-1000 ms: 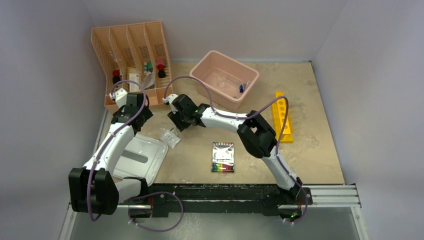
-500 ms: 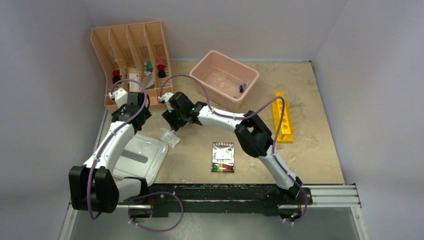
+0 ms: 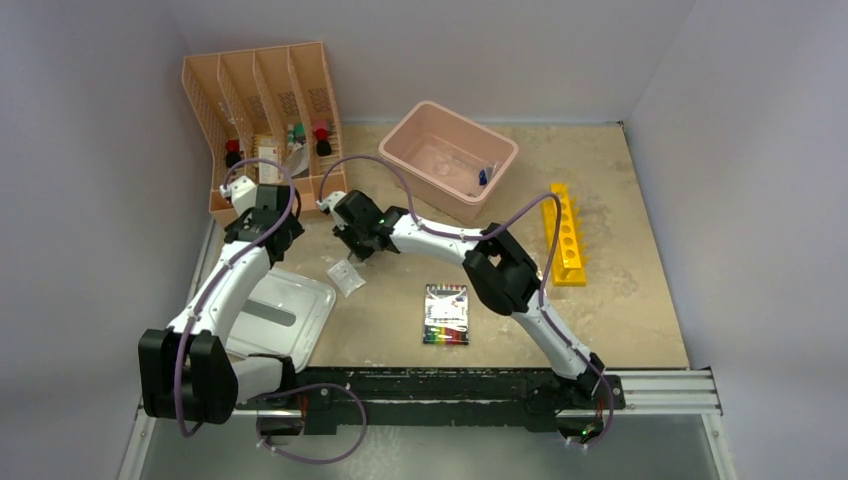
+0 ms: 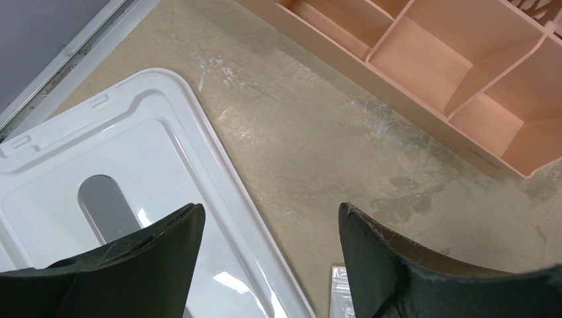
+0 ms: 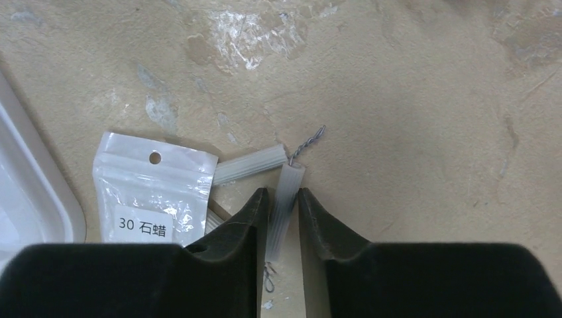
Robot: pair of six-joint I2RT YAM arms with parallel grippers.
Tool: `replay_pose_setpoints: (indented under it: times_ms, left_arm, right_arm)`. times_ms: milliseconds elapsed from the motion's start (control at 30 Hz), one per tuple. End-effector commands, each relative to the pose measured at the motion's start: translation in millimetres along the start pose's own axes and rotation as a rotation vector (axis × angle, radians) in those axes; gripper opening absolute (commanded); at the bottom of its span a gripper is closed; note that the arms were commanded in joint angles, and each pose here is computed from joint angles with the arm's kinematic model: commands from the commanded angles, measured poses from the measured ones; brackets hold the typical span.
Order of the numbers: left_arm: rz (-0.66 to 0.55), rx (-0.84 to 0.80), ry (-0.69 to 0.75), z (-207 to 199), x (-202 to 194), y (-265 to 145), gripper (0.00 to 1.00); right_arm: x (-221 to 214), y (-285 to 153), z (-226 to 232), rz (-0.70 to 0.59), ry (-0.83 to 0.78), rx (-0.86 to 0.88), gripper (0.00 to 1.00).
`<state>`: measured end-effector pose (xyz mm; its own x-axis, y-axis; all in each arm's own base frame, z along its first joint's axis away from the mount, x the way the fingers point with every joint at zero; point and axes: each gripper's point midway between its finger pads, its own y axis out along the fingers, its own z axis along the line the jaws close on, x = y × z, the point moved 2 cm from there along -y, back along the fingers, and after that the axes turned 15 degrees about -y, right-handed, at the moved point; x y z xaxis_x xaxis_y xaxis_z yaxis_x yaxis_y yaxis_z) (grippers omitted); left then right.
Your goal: Organize the chemistry lab equipment
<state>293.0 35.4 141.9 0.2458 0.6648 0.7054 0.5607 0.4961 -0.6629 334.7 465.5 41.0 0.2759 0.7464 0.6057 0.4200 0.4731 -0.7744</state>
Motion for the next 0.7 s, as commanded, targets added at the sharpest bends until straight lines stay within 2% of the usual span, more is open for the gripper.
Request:
replay_pose_setpoints:
  times_ms: [0, 133, 167, 333, 533, 667]
  left_arm:
    - [-0.019, -0.047, -0.020, -16, 11, -4, 0.73]
    - [-0.010, -0.052, -0.027, -19, 8, -1, 0.73]
    - [-0.008, -0.054, -0.030, -20, 8, 0, 0.73]
    - [0.000, -0.067, -0.032, -26, 11, -4, 0.73]
    - [0.011, -0.096, -0.050, -32, 14, -9, 0.73]
    - [0.029, -0.117, -0.054, -36, 10, -7, 0.73]
  right_arm:
    - [-21, -8, -4, 0.108, -0.026, -0.042, 0.21]
    - [-21, -10, -9, 0.103, -0.017, -0.066, 0.02]
    - [-18, -12, -11, 0.094, -0.010, -0.077, 0.00]
    - [11, -39, -35, -0.005, 0.039, -0.172, 0.00]
    - [60, -103, -74, -0.203, 0.128, -0.303, 0.00]
    - [81, -135, -95, -0.287, 0.170, -0.370, 0.00]
